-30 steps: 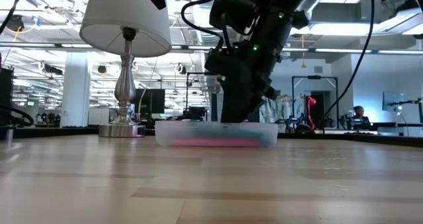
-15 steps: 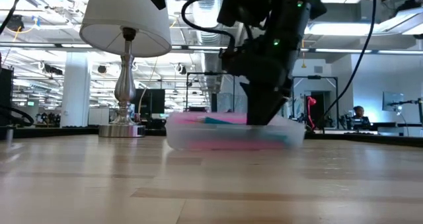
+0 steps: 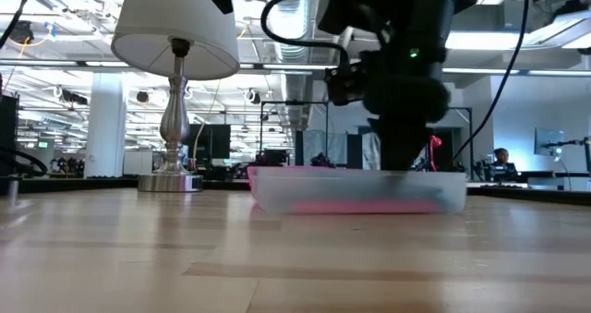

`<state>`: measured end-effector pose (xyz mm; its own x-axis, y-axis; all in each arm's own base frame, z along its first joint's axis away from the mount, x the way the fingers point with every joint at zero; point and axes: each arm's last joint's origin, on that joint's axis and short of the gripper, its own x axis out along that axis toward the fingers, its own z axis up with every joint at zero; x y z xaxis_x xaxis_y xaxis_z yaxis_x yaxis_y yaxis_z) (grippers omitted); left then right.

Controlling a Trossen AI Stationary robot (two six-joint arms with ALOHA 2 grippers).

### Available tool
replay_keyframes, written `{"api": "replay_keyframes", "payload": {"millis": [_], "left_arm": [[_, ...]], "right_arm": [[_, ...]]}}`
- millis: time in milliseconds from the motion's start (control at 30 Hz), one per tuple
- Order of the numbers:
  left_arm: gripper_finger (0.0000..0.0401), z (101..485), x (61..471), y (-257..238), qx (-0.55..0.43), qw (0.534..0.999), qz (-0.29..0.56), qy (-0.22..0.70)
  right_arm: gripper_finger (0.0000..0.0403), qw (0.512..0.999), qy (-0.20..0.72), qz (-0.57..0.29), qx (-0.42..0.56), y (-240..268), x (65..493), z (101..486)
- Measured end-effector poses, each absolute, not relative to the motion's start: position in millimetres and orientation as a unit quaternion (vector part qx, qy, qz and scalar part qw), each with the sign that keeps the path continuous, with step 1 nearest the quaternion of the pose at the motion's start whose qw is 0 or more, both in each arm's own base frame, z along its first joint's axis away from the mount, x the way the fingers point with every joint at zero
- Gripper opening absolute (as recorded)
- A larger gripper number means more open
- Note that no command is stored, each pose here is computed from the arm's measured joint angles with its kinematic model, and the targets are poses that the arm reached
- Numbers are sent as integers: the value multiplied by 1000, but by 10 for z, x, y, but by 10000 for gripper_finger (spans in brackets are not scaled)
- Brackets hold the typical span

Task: Pick & place school supplies into a supply box
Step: Move the supply box to the center of the table, then close the supply box

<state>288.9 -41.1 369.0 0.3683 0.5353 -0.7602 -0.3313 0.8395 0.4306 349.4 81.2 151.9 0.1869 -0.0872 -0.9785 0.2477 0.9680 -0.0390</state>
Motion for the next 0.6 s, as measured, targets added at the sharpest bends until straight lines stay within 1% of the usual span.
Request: {"api": "replay_keyframes", "payload": {"millis": [167,367,500,600], "left_arm": [[178,3687,2904,-396,104,821,256,499],[178,3676,2996,-283,96,829,226,502],[178,3643,3093,-181,97,836,176,512],[178,3575,3188,-94,98,836,131,524]], "right_arm": [[134,772,629,-85,44,983,3441,1544],[134,786,617,-47,18,1207,3372,1625],[134,799,600,-29,-17,1365,3310,1687],[134,810,584,-40,-38,1457,3252,1749]]}}
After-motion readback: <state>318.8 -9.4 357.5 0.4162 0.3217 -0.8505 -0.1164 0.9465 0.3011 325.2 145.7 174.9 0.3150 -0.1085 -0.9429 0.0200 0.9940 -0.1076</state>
